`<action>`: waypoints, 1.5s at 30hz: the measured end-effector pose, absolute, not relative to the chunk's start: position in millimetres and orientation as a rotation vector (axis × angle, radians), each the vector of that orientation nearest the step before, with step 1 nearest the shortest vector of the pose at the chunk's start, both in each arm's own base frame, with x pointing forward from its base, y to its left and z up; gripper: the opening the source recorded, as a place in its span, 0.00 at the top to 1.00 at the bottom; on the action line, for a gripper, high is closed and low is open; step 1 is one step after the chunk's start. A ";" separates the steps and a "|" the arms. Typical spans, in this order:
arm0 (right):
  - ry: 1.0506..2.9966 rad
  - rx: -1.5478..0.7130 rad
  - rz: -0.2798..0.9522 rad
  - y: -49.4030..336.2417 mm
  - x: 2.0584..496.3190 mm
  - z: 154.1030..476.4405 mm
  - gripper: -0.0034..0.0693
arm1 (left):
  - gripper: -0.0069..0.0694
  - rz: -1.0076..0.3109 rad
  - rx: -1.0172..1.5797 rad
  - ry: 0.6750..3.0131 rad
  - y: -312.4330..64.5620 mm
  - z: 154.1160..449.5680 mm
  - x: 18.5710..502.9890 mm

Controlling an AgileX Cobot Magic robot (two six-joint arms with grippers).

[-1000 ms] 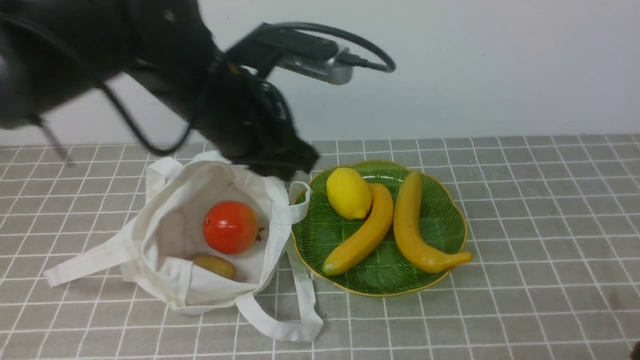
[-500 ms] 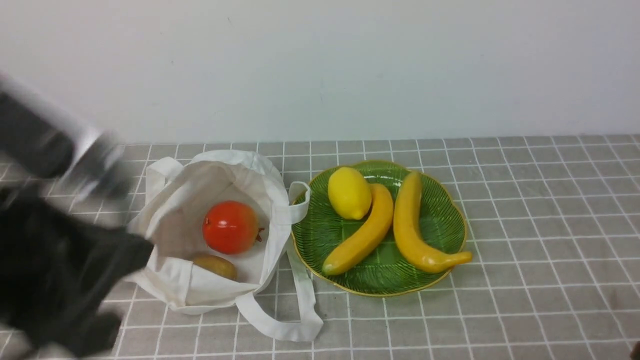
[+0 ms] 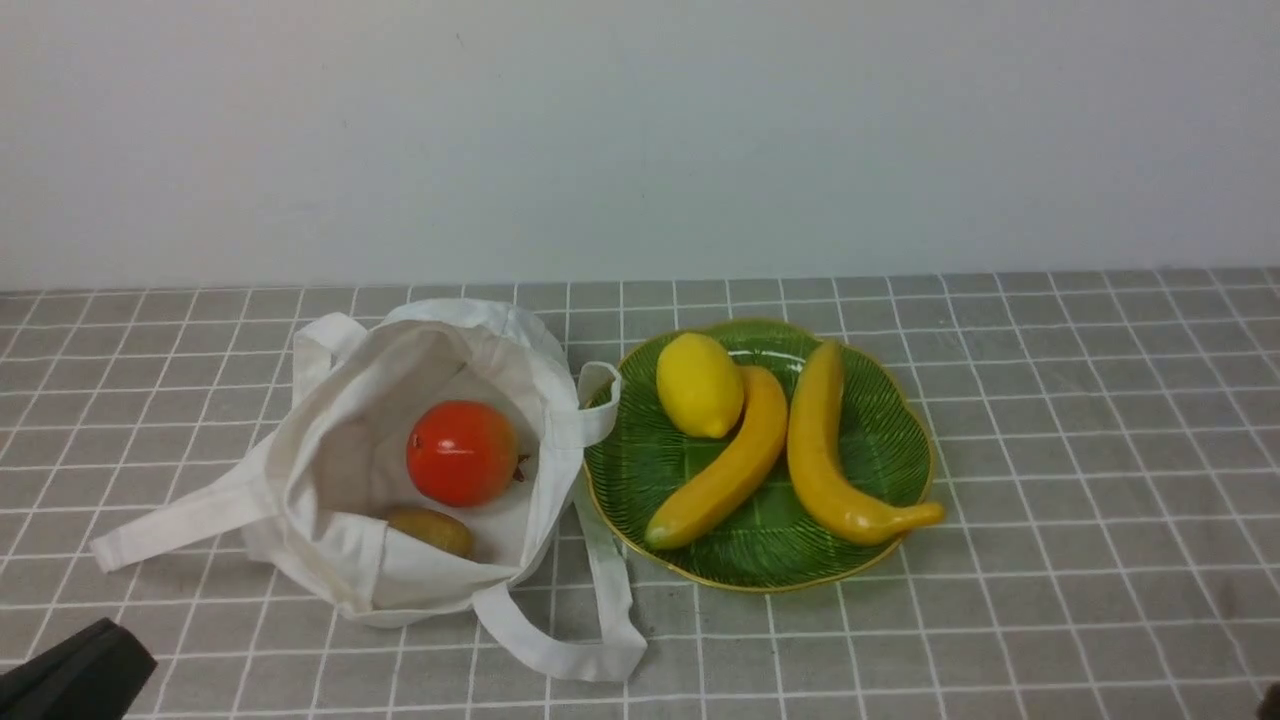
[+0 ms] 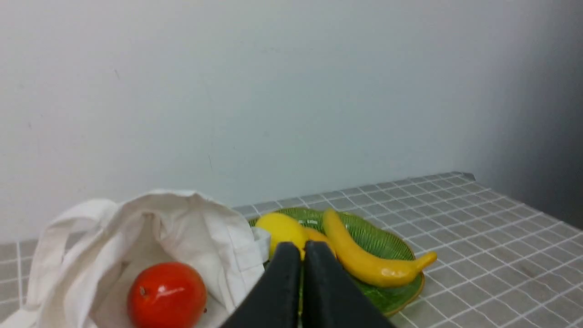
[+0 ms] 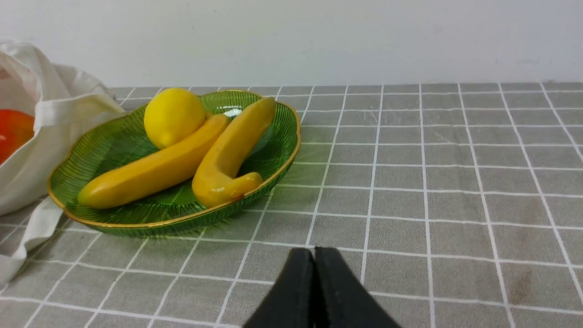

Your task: Take the fruit out of the bag on the grey coffee tablecloth and place them on the plate.

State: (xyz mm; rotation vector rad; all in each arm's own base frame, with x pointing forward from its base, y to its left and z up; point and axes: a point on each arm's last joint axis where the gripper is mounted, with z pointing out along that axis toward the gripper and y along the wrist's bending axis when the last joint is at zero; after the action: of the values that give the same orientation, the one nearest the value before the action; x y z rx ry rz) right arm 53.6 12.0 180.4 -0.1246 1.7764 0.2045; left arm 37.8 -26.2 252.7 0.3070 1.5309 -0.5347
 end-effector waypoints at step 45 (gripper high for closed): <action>1.775 -0.125 0.205 12.0 53.5 180.5 0.97 | 0.92 0.020 -0.021 1.875 1.5 170.7 52.7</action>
State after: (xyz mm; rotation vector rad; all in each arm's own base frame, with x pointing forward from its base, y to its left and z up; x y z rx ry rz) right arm 53.5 12.0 180.5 -0.1245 1.7754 0.2046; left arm 52.7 1.5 170.7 -0.0208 1.8748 0.0198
